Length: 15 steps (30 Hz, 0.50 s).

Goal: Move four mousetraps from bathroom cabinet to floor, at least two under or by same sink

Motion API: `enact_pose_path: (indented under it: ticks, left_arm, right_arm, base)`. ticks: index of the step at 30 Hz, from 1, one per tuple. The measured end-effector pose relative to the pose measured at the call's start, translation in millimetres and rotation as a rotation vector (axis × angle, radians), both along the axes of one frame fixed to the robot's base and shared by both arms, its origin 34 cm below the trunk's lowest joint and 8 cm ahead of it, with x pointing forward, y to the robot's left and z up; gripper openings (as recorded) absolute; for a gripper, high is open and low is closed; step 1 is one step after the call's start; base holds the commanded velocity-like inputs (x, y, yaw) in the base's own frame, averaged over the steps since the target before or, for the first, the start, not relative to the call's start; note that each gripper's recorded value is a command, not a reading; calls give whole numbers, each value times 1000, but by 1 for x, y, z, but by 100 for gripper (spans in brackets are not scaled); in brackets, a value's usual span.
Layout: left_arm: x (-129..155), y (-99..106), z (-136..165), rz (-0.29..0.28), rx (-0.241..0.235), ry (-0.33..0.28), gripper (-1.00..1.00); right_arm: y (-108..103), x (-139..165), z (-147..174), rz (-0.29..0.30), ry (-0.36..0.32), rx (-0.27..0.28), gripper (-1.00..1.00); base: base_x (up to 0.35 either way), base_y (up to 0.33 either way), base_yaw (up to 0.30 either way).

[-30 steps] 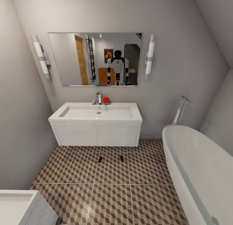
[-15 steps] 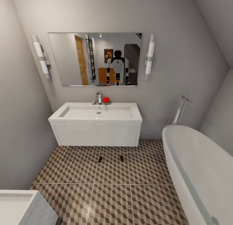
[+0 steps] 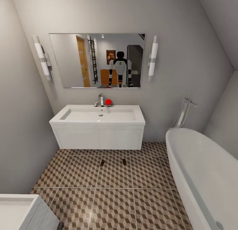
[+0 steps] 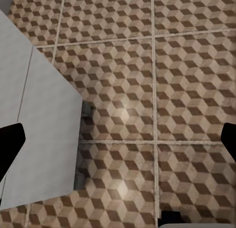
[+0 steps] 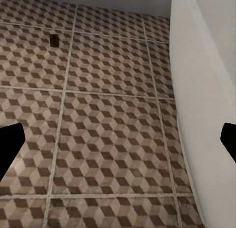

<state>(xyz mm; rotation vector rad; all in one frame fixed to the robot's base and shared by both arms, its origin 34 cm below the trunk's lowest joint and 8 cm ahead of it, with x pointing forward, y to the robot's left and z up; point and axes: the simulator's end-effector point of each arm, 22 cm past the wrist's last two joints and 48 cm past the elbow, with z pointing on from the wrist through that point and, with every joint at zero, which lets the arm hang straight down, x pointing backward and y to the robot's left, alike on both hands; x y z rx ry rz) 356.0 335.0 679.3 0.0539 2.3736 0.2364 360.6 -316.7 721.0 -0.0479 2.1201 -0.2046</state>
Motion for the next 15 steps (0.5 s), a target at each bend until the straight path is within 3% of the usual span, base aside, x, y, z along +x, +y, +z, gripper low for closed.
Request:
enact_pose_path:
  ticks: [10,15]
  left_arm:
    - [0,-4,-1,1,-4,1,100]
    - [0,-4,-1,0,-6,1,100]
  right_arm:
    - [1,0,0,-2,1,2,100]
    - [2,-1,-1,-2,4,2,100]
  base:
    - [0,0,6]
    - [0,0,180]
